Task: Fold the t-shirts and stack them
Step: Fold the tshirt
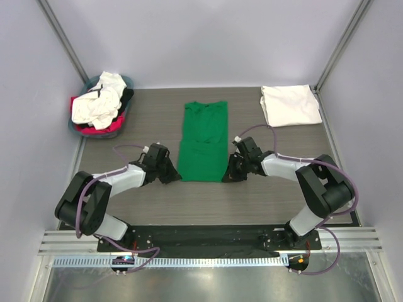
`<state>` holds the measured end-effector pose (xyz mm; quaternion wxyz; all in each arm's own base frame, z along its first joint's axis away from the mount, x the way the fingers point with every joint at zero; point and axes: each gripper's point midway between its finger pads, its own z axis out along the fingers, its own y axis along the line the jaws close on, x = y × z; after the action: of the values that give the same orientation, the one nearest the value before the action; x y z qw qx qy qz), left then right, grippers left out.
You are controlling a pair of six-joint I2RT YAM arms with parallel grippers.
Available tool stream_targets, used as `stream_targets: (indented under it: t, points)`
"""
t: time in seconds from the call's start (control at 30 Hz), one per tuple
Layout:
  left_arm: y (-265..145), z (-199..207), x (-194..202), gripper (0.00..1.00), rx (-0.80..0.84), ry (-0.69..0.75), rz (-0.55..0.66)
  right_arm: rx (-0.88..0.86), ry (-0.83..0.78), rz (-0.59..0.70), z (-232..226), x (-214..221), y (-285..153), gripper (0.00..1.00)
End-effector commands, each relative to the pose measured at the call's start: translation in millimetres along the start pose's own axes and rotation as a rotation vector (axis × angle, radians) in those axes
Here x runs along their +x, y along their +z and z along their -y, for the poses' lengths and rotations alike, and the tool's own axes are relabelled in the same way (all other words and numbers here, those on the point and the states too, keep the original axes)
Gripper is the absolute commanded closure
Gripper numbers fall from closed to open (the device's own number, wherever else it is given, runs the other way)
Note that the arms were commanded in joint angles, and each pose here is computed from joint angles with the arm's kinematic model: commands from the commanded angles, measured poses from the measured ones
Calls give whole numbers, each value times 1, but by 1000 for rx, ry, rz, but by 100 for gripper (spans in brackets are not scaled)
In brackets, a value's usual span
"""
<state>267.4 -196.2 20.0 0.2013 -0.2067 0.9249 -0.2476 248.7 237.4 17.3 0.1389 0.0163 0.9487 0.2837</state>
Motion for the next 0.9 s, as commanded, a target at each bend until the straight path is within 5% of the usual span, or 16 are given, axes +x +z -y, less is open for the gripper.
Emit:
stream_targets:
  t: [0.0, 0.53, 0.87]
  points:
    - [-16, -12, 17, 100, -59, 9, -20, 60, 8, -29, 14, 19, -17, 99]
    - [-141, 23, 77, 100, -3, 91, 29, -80, 23, -2, -45, 82, -126, 99]
    - [-186, 58, 33, 98, -54, 203, 187, 148, -133, 144, -54, 22, -175, 99]
